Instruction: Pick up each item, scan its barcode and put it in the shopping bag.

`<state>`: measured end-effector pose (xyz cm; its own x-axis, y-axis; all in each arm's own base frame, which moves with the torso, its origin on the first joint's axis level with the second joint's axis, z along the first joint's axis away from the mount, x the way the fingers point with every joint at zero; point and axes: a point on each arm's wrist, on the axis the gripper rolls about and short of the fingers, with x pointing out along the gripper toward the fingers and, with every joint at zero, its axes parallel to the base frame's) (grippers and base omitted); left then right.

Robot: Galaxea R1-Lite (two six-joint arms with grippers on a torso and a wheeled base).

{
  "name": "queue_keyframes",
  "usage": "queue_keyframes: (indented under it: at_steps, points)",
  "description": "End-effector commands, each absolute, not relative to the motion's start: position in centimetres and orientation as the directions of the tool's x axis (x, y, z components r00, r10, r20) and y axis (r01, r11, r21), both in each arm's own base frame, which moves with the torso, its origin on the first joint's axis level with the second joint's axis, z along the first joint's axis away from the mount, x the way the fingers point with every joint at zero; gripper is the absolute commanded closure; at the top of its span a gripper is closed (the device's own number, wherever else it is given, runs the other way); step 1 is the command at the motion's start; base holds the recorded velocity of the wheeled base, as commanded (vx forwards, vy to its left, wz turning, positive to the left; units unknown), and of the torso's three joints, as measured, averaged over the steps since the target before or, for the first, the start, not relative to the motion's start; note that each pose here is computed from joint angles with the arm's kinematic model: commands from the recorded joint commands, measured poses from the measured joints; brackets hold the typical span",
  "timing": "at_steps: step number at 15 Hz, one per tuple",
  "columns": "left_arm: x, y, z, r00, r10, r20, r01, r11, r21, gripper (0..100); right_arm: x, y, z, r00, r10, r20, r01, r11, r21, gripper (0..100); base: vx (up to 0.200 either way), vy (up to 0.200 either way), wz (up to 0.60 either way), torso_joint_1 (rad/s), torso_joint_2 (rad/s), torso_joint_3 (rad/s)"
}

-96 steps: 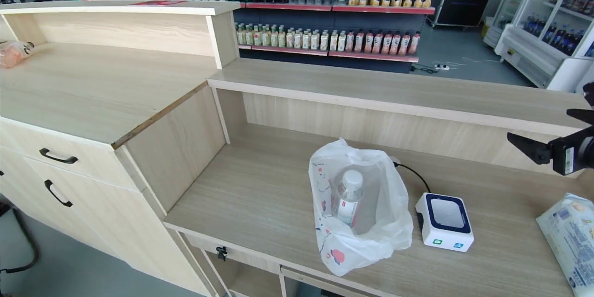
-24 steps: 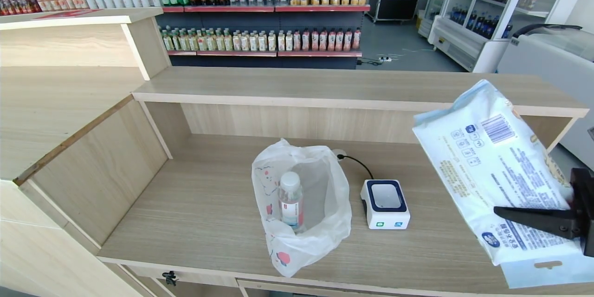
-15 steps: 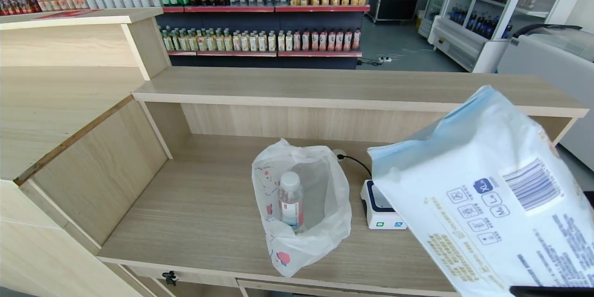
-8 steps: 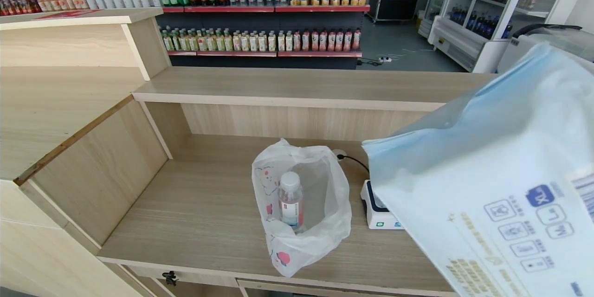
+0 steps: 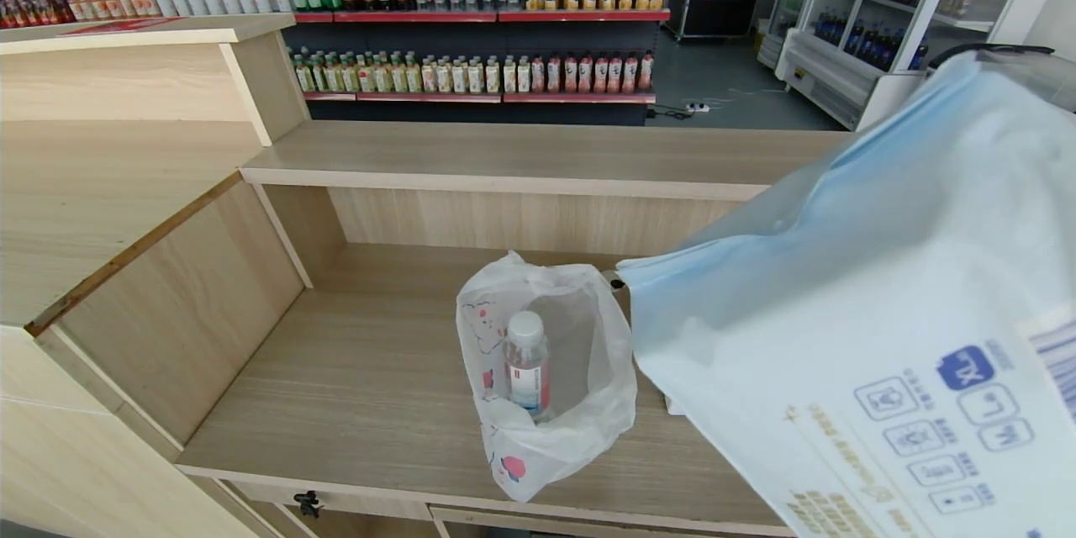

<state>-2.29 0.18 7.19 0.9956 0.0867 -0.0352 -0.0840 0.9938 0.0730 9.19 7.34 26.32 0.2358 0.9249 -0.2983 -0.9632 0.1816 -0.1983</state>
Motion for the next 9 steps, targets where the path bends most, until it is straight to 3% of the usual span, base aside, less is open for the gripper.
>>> queue_keyframes:
  at_steps: [1,4,6,9]
  points:
    - [-2.3,0.2,7.2,0.995,0.089,-0.035,-0.086,0.994,0.073,0,9.4,7.6,26.1,0.228,0.923,-0.309,-0.966,0.175,-0.190,100,0.000,0.000,0.00,0.000,0.00,0.000]
    - [-2.3,0.2,7.2,0.996,0.087,-0.035,-0.085,0.994,0.073,0,9.7,7.5,25.8,0.259,0.910,-0.324,-0.960,0.205,-0.190,100,0.000,0.000,0.00,0.000,0.00,0.000]
    - [-2.3,0.2,7.2,0.995,0.089,-0.035,-0.086,0.994,0.073,0,10.8,5.9,25.1,0.455,0.813,-0.362,-0.888,0.386,-0.250,100,0.000,0.000,0.00,0.000,0.00,0.000]
    - [-2.3,0.2,7.2,0.995,0.089,-0.035,-0.086,0.994,0.073,0,12.3,2.4,22.9,0.655,0.628,-0.421,-0.756,0.536,-0.376,100,0.000,0.000,0.00,0.000,0.00,0.000]
